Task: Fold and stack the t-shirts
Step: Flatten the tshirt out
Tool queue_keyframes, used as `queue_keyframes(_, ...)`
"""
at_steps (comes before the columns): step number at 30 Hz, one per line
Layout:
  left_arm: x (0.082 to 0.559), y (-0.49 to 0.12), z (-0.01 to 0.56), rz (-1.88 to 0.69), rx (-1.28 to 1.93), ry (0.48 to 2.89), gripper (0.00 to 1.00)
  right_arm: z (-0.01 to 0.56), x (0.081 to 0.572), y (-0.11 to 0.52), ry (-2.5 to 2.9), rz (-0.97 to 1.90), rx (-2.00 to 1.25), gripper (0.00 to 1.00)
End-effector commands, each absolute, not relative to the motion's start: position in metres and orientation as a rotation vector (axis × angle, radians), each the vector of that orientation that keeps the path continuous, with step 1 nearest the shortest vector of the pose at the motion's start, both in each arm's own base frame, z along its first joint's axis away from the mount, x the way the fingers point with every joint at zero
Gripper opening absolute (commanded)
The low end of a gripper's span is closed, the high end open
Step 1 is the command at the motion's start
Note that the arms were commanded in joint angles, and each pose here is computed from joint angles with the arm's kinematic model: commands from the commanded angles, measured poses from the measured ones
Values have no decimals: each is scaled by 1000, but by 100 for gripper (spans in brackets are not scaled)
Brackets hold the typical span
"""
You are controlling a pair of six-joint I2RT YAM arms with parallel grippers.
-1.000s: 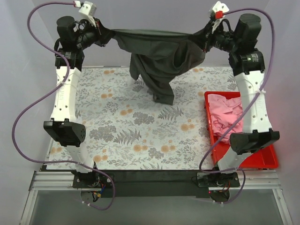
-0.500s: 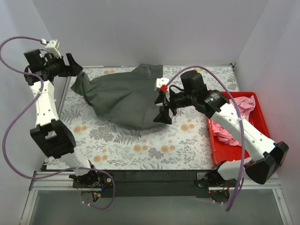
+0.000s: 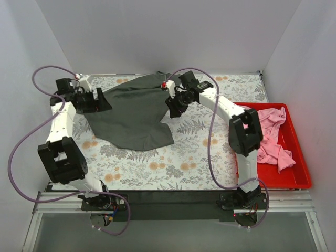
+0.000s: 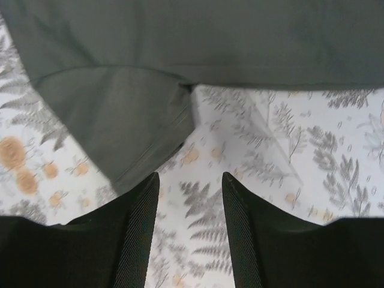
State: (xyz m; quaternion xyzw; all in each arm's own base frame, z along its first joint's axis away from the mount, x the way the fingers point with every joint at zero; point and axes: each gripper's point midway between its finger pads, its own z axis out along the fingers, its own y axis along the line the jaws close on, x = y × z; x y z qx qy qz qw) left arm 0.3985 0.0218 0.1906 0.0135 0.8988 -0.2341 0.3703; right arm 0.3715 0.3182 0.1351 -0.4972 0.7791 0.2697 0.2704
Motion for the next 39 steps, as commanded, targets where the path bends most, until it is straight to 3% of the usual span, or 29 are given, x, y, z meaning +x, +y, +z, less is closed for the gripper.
queue_keyframes(1,357,-32,167,-706,173,2391,76,154,415,340,2056,673,-1266,51)
queue_keyframes(5,334,-102,137,-730,398,2452,74,149,441,344,2053,636,-1227,49)
queue_keyframes(7,335,-119,127,-713,451,2473,78,145,446,338,2079,637,-1189,49)
queue_keyframes(17,341,-245,82,-610,908,2455,81,158,476,227,2199,665,-890,50)
queue_keyframes(23,329,-285,67,-612,1074,2421,79,162,474,191,2223,639,-832,50)
queue_keyframes(26,312,-289,48,-584,1163,2466,67,164,472,186,2225,633,-831,50)
queue_keyframes(27,303,-288,41,-587,1201,2492,52,165,473,185,2223,629,-832,50)
queue_keyframes(29,280,-283,35,-597,1286,2523,37,166,473,184,2224,625,-833,50)
queue_keyframes(30,261,-273,26,-605,1361,2535,18,168,475,184,2219,623,-835,50)
queue_keyframes(32,235,-263,30,-591,1460,2527,3,169,476,184,2219,623,-836,50)
queue_keyframes(34,198,-246,31,-653,1593,2545,0,170,477,184,2219,622,-839,50)
queue_keyframes(39,136,-212,82,-834,1929,2297,0,161,476,188,2235,653,-852,50)
